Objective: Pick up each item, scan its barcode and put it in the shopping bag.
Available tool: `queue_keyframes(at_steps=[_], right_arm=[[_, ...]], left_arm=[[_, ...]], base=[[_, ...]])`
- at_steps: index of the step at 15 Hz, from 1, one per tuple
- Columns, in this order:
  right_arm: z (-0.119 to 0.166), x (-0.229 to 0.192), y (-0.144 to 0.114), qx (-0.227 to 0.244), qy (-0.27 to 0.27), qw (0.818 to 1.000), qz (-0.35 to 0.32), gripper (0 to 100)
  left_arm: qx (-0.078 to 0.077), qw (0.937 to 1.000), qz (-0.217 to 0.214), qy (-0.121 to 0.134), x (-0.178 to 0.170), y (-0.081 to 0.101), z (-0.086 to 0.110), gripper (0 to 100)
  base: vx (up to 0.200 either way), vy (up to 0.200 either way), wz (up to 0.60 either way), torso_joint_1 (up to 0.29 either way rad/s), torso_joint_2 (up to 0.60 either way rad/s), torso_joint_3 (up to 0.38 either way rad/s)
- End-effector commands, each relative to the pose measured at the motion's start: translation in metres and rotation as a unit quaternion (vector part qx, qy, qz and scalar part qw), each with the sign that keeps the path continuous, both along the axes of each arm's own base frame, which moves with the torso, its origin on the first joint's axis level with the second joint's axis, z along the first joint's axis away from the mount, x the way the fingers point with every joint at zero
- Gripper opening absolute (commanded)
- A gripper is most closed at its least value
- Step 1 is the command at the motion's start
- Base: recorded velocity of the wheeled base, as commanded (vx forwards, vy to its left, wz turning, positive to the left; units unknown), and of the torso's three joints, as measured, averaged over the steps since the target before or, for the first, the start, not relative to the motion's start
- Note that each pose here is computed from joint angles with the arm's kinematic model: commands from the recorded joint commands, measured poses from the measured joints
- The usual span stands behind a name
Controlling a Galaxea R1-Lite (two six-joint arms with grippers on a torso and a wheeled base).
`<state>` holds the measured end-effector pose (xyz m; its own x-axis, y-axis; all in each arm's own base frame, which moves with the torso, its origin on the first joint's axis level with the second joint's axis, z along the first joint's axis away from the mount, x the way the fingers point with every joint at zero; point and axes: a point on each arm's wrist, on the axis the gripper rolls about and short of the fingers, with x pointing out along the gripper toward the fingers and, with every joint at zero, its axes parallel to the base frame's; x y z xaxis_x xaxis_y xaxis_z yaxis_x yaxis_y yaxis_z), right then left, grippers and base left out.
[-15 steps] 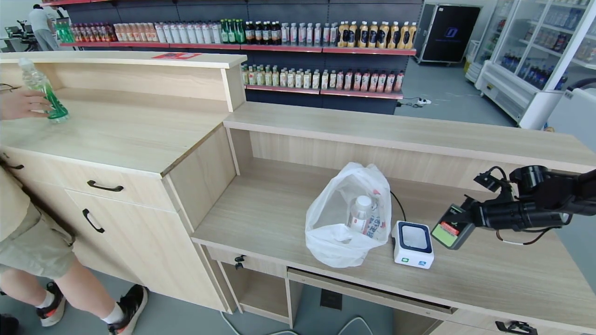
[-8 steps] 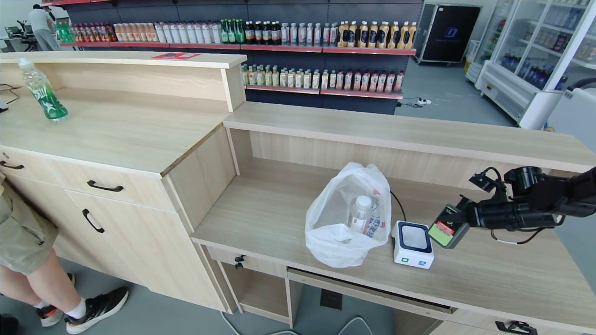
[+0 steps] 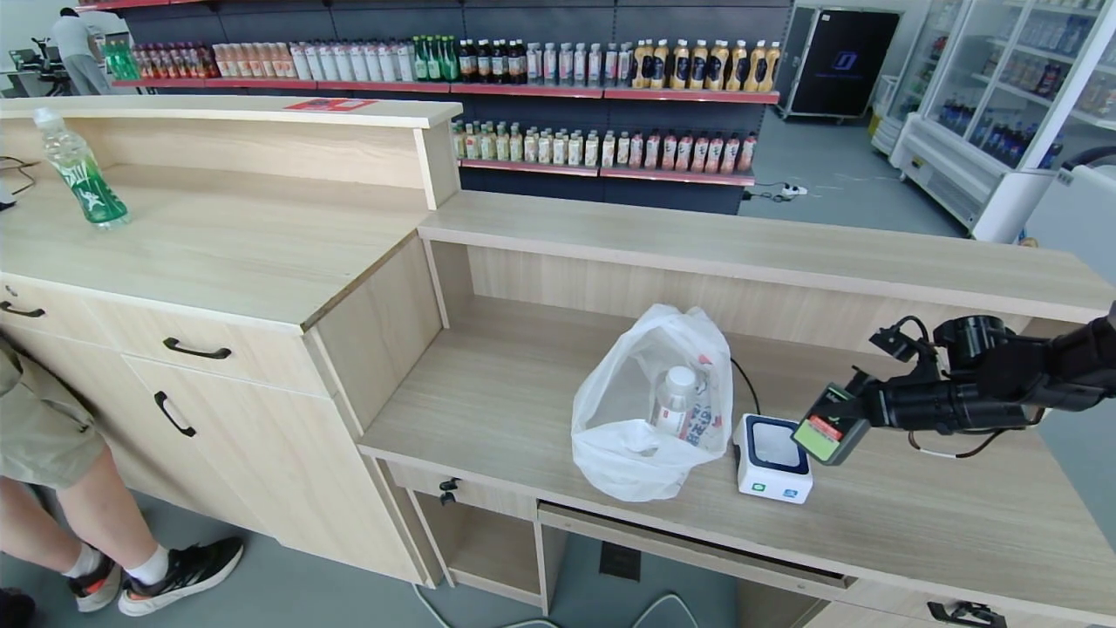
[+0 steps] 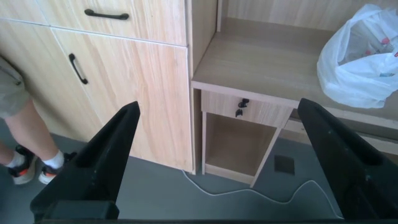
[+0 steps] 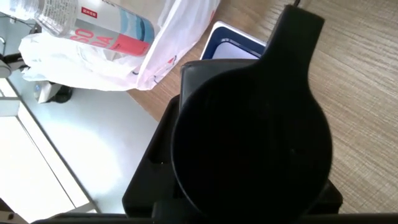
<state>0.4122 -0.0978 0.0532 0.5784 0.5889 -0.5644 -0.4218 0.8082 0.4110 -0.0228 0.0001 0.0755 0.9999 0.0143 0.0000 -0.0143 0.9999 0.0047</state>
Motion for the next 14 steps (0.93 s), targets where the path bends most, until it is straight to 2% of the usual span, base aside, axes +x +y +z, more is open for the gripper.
queue_keyframes(at_steps=[1, 14], right_arm=[[-0.001, 0.003, 0.004, 0.001, -0.001, 1.000, 0.006, 0], [-0.014, 0.028, 0.035, 0.011, -0.023, 0.999, 0.029, 0]], left_arm=[[0.000, 1.0000, 0.001, 0.000, 0.000, 0.000, 0.000, 100], [0.000, 1.0000, 0.001, 0.000, 0.000, 0.000, 0.000, 100]], base=[[0.000, 0.000, 0.00, 0.000, 0.00, 0.000], [0.000, 0.000, 0.00, 0.000, 0.00, 0.000]])
